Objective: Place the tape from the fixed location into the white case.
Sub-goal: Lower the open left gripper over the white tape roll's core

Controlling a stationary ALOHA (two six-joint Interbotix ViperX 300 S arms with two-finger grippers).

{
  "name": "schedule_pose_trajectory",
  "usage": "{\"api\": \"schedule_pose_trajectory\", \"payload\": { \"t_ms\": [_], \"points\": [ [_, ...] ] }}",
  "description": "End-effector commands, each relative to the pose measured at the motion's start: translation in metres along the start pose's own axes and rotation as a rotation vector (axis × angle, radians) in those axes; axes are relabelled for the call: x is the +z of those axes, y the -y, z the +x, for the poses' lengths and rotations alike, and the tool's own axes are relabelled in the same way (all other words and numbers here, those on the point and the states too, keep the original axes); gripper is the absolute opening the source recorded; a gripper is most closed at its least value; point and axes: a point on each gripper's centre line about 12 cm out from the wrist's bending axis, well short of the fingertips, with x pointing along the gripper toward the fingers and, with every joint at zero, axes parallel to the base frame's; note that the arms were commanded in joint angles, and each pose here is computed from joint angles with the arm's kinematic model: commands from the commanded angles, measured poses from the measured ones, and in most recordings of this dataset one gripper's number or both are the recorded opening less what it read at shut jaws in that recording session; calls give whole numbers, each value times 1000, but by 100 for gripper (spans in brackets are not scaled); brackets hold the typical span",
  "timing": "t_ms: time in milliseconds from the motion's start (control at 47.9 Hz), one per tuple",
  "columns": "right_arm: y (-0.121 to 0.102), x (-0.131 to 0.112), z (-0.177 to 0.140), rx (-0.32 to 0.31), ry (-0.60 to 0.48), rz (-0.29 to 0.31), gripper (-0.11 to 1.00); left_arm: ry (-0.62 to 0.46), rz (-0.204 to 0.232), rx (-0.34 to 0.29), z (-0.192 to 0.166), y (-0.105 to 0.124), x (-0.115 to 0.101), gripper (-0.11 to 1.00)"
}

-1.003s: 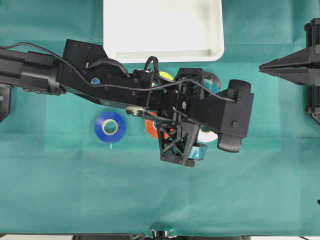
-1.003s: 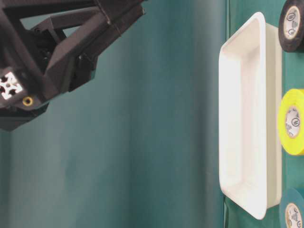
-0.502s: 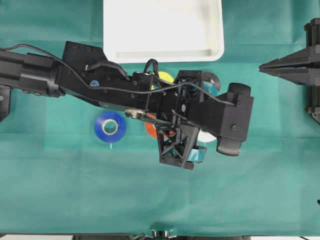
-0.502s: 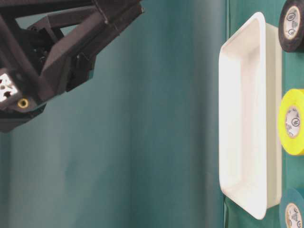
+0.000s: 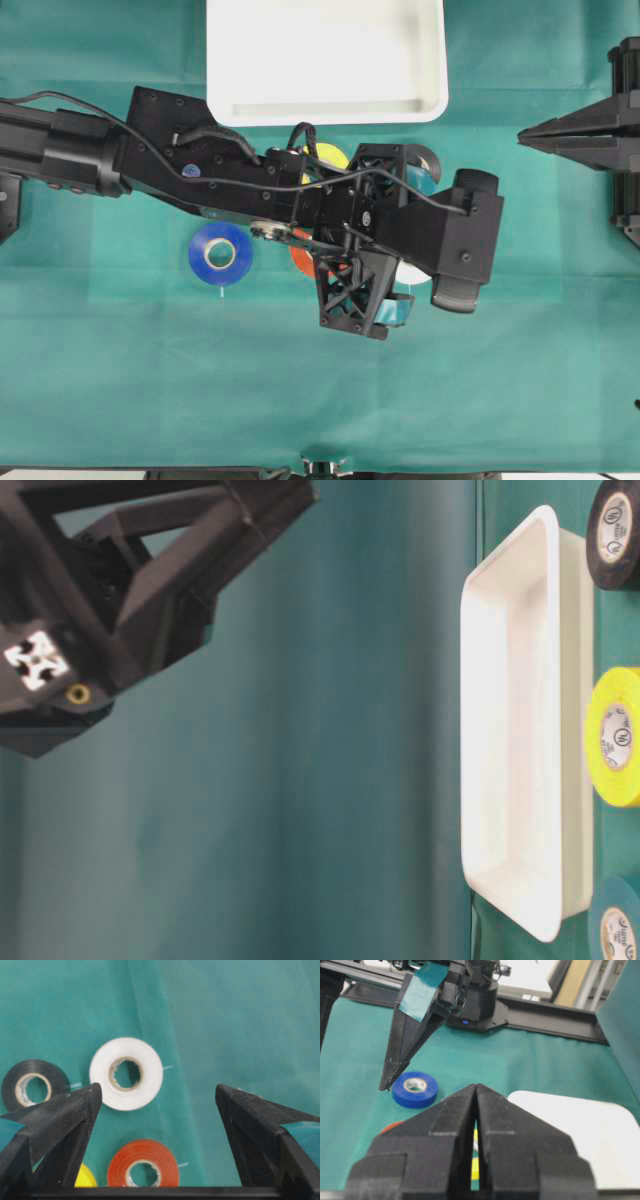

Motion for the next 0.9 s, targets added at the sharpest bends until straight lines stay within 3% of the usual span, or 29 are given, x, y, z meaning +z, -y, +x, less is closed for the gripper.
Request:
{"api": "schedule_pose_trajectory", "payload": {
  "t_ms": [0,878],
  "points": [
    [0,12,2,-2,26,0,0,40,4,1,-9,2,6,99],
    [0,10,2,-2,18,-1,0,-62,-18,19,65,-14,-30,99]
  ]
}}
